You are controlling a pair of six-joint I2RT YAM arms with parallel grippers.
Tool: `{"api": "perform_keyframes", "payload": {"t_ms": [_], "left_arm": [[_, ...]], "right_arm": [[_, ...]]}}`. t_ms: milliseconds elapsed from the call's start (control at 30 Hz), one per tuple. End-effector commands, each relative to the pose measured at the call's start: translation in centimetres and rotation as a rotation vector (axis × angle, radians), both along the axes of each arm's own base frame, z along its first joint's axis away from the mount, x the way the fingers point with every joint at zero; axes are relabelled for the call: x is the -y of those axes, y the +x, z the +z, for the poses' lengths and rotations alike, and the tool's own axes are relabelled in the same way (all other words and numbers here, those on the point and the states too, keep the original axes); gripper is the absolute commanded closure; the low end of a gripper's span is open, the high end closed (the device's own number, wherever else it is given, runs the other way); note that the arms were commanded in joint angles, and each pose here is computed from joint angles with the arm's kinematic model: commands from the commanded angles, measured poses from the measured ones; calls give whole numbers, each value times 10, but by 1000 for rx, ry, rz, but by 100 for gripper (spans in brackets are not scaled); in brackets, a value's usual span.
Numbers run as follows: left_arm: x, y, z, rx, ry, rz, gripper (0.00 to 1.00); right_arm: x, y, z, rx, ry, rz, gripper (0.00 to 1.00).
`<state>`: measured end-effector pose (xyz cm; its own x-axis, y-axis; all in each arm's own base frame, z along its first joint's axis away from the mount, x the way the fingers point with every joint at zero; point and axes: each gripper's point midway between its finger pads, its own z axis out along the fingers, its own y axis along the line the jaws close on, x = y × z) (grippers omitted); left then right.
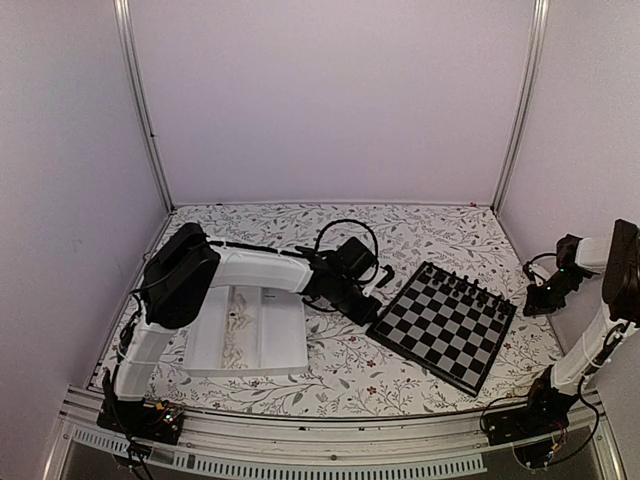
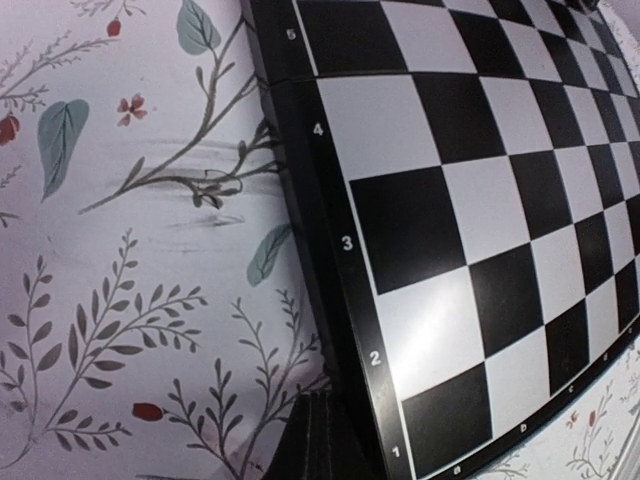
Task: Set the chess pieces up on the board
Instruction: Adjust the chessboard at the center of the board.
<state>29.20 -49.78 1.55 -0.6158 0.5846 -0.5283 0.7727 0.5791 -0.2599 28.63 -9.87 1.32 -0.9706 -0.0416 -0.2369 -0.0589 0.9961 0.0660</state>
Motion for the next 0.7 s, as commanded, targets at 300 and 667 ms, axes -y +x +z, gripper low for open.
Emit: {"api": "perform_keyframes", "payload": {"t_ms": [300, 667], "left_arm": [[-4, -48, 6, -19, 18, -57, 100], [-12, -80, 13, -34, 25, -83, 100]], "right_arm": [[-54, 10, -17, -6, 138, 163, 84], [-106, 31, -13, 32, 262, 289, 84]]}}
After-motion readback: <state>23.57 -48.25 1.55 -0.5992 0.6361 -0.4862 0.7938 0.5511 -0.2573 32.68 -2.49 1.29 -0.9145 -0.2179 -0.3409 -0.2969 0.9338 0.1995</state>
